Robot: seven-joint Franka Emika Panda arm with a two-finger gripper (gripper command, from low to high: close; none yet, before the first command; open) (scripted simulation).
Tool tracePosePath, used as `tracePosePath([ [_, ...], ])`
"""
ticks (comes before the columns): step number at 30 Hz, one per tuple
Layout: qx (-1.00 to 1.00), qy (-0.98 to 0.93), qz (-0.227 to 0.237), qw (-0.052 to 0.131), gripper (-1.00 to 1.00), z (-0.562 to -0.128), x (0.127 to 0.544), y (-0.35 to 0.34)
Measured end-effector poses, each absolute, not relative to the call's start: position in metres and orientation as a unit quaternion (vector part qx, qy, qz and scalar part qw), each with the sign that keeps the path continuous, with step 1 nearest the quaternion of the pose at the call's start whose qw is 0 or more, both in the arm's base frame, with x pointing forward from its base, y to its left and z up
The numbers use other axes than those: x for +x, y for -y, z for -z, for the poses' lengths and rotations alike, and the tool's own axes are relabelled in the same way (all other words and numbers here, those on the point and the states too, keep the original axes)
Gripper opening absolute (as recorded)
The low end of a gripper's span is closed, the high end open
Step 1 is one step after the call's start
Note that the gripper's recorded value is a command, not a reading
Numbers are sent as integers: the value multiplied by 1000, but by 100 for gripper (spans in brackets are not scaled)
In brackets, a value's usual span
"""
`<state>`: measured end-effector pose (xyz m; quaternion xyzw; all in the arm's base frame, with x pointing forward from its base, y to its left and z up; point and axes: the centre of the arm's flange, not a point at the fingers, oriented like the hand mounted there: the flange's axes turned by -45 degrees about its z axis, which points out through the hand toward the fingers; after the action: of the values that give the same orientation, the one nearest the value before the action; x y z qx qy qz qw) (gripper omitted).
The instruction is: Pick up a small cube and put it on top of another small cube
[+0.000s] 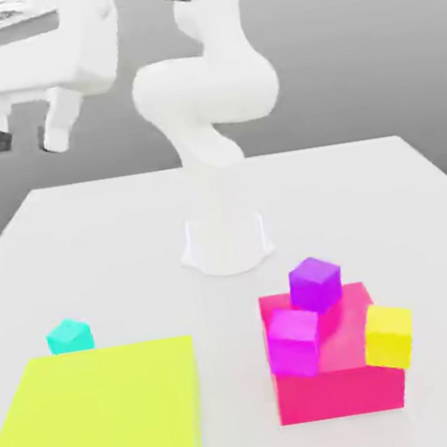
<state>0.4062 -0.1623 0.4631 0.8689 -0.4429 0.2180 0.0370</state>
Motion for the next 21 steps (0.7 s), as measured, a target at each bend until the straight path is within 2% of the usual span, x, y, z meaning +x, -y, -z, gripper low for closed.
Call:
tracePosePath([
  [11, 720, 684, -108, 31, 0, -313, 334, 251],
  [21, 516, 856, -12, 4, 0, -205, 233, 275],
])
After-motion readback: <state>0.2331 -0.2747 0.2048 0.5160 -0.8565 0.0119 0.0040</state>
